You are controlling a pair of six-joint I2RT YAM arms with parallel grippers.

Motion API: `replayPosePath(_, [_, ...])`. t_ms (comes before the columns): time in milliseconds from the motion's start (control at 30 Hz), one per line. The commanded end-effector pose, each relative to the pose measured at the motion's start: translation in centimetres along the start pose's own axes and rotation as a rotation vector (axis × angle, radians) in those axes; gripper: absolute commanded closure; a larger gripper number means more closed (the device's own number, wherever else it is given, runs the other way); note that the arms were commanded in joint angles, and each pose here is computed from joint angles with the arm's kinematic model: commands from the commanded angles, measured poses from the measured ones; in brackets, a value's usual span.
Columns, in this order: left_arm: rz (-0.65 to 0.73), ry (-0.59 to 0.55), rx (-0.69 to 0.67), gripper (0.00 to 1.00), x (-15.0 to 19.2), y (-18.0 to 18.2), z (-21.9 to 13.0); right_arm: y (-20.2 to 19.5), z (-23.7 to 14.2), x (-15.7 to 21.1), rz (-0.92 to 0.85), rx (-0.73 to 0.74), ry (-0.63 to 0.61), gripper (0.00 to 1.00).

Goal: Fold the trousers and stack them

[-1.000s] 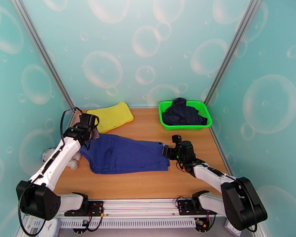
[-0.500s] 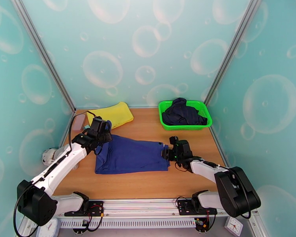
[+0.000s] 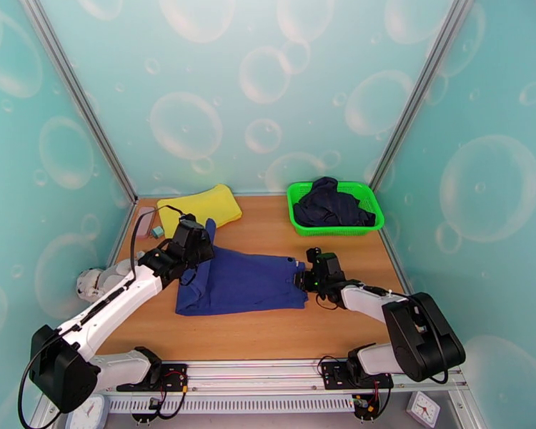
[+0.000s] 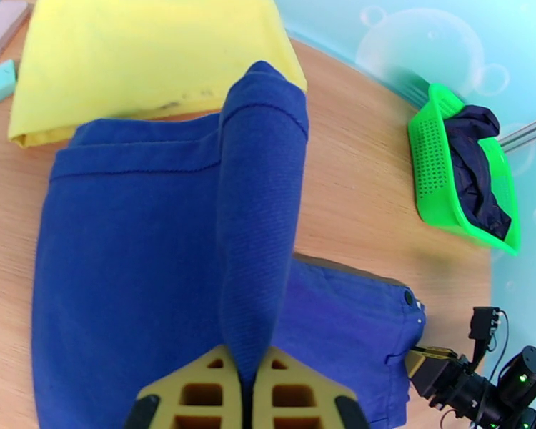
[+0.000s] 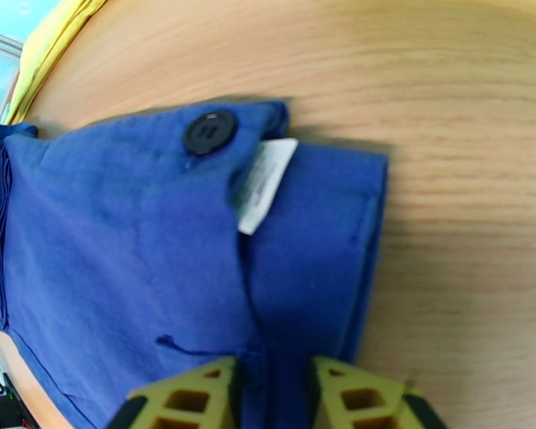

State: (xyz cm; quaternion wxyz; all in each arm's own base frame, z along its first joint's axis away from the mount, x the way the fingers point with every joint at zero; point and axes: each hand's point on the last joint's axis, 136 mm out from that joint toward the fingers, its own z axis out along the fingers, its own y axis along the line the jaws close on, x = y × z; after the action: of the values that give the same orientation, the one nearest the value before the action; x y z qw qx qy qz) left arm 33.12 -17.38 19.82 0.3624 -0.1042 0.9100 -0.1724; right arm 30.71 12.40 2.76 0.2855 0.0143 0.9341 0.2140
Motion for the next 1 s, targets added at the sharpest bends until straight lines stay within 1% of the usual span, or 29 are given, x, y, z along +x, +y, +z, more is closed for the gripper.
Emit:
replayPosePath(0, [-0.075,-0.060,0.163,1.00,-1.3,-3.7,-1.0,-0.6,0.3,0.1,0.024,0.040,0.015,0.69])
replayPosePath(167, [-0.122,-0.059,0.220,1.00,-0.4,-6.0,-1.0,-0.6,0.3,0.1,0.025,0.038,0.013,0.69])
replayPosePath(267, [-0.158,-0.069,0.206,0.99,0.2,-7.1,-0.7,-0.5,0.4,0.2,0.027,0.033,0.018,0.69])
replayPosePath(367, [-0.148,-0.046,0.229,1.00,1.6,-9.1,0.1,-0.5,0.5,0.3,0.027,0.032,0.020,0.69])
replayPosePath(433, [-0.160,-0.038,0.219,1.00,2.4,-10.0,0.7,-0.6,0.5,0.3,0.029,0.035,0.018,0.70])
replayPosePath(533, [-0.172,-0.047,0.196,1.00,3.4,-11.0,1.6,-0.6,0.5,0.3,0.028,0.037,0.020,0.70])
replayPosePath(700, [-0.217,-0.079,0.232,1.00,4.4,-13.4,1.8,-0.5,0.9,0.6,0.035,0.026,0.032,0.71])
replayPosePath(833, [-0.243,-0.093,0.247,1.00,5.1,-15.1,2.1,-0.3,1.2,0.8,0.033,0.016,0.046,0.76])
replayPosePath(967, [-0.243,-0.081,0.240,1.00,6.1,-16.6,3.3,-0.2,1.5,1.1,0.030,0.016,0.059,0.83])
